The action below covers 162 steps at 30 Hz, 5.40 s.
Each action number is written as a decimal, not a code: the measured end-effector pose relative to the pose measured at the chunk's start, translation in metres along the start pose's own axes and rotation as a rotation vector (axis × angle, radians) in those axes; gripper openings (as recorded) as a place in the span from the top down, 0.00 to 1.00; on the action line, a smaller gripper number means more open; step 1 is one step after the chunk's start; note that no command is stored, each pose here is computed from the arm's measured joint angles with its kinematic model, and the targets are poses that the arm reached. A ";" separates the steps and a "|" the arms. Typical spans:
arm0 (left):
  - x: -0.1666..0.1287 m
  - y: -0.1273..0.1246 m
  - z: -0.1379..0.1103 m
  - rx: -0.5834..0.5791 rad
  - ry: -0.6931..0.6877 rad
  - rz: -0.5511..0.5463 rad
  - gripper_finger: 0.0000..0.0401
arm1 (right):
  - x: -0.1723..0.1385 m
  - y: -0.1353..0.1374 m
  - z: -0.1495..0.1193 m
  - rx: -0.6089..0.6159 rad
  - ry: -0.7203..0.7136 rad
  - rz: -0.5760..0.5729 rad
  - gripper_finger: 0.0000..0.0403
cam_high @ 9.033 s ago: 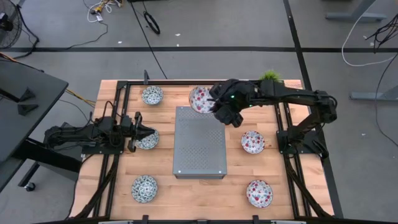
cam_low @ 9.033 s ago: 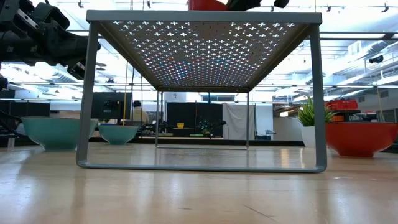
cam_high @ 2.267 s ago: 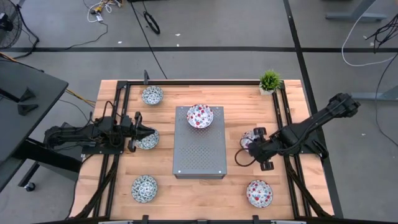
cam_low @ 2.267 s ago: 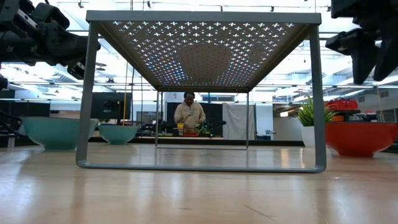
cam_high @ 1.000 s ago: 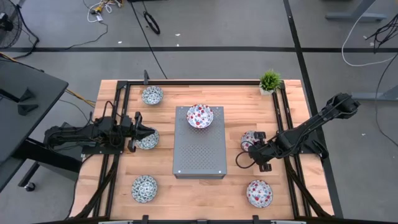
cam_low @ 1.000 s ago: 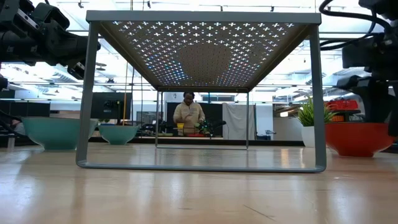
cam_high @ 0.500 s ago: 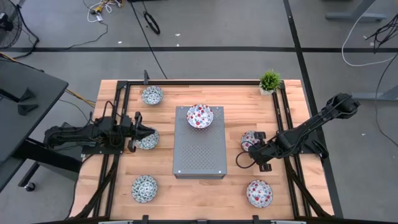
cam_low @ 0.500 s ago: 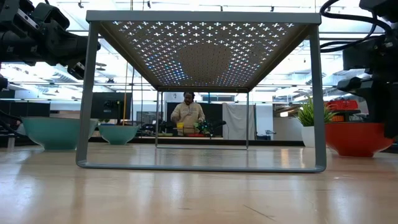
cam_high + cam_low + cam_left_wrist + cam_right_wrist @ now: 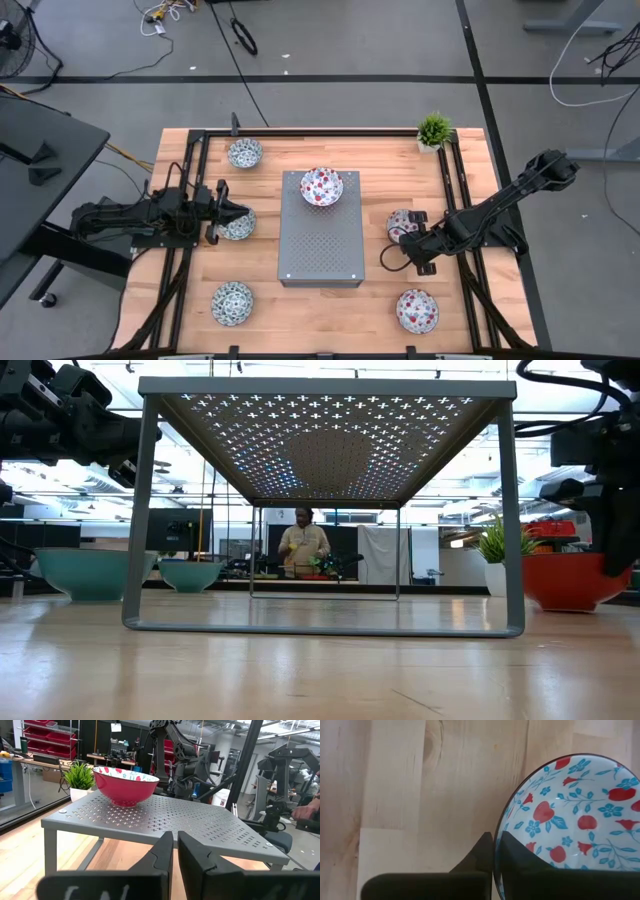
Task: Pick & Place Mini bowls
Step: Put the top red bowl on top of the red bowl on the shelf
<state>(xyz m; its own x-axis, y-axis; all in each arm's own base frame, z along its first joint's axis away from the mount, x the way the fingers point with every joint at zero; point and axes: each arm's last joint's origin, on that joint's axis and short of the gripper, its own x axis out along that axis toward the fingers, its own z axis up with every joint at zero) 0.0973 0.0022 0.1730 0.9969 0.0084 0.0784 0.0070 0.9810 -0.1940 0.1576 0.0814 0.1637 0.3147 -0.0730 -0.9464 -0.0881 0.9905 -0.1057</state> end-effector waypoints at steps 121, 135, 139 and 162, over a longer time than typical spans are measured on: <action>0.000 0.000 0.000 0.000 0.000 0.000 0.92 | -0.179 -0.123 0.202 -0.792 -0.407 -0.246 1.00; 0.000 0.000 0.000 0.000 0.002 0.000 0.92 | -0.144 -0.128 0.217 -0.845 -0.378 -0.086 1.00; 0.000 0.000 0.000 0.000 0.002 0.000 0.92 | -0.135 -0.128 0.220 -0.846 -0.356 -0.071 1.00; 0.000 0.000 0.000 0.000 0.001 0.000 0.92 | -0.113 -0.131 0.223 -0.841 -0.236 -0.072 1.00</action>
<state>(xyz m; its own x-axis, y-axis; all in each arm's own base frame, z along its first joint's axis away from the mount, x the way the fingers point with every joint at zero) 0.0973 0.0022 0.1728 0.9970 0.0084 0.0772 0.0068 0.9809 -0.1944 0.3445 -0.0144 0.3526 0.5257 -0.0139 -0.8505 -0.6986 0.5634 -0.4410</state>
